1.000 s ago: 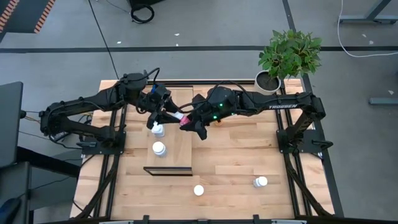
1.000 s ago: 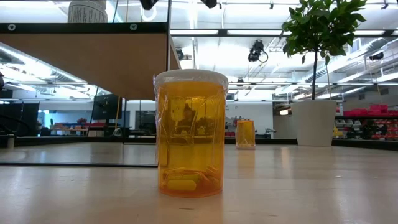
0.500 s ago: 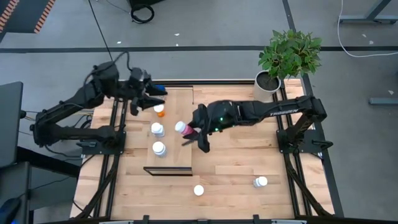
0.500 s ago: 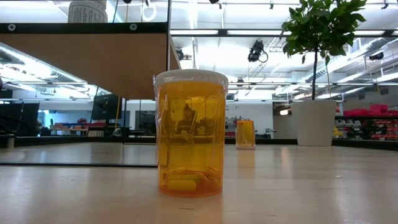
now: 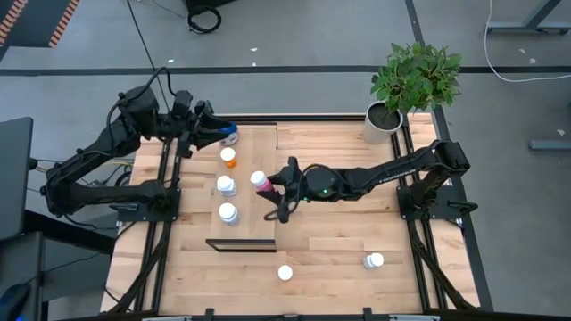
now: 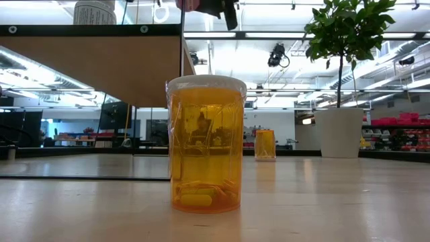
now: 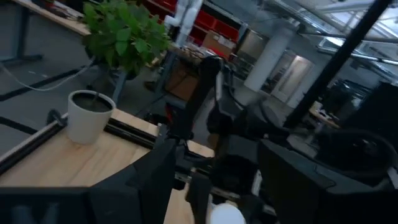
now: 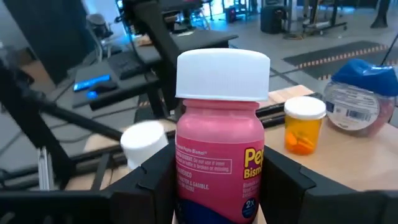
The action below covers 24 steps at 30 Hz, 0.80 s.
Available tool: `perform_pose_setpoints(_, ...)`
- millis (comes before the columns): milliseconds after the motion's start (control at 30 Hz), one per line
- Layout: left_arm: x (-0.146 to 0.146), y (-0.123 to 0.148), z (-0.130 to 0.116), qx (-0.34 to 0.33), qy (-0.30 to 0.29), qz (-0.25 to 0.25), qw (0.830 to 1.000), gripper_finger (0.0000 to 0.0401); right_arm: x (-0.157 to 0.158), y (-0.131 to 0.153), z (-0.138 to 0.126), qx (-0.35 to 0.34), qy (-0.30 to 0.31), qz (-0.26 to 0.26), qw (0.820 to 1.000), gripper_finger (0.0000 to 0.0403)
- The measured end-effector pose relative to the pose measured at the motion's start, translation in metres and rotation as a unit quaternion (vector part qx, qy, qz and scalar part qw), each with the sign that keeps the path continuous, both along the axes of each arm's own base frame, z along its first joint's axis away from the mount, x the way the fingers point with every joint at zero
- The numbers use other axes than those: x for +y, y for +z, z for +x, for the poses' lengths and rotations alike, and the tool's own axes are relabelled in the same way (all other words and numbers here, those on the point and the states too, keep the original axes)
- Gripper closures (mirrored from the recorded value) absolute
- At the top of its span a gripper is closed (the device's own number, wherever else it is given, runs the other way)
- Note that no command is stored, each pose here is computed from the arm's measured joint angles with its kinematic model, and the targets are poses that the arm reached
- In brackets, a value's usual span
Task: Pick and place medicine bottles onto shelf by color
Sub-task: Adjust the pink pill bottle on the shelf
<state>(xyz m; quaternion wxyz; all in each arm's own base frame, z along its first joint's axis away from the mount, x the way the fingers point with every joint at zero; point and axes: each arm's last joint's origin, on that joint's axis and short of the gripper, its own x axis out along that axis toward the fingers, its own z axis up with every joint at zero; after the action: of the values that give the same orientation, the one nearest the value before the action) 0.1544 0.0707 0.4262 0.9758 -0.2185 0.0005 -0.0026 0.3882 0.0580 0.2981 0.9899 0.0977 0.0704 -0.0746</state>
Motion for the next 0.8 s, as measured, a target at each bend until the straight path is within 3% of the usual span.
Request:
perform_pose_setpoints(167,0.003,0.000,0.000,0.000,0.044,0.004,0.999,0.0170,0.009,-0.020,-0.006,0.021,0.014,-0.019,1.000,0.0218)
perform_pose_setpoints(367,0.006,0.000,0.000,0.000,0.105,0.003,0.994,0.0170,0.025,-0.039,-0.018,-0.030,0.036,-0.011,0.999,0.0219)
perform_pose_setpoints(567,0.008,0.000,0.000,0.001,0.147,0.018,0.989,0.0170,0.027,-0.053,-0.025,-0.035,0.040,-0.005,0.999,0.0218)
perform_pose_setpoints(800,0.009,0.000,0.000,0.002,0.167,0.028,0.986,0.0170,0.038,-0.078,0.001,-0.066,0.065,-0.009,0.996,0.0217)
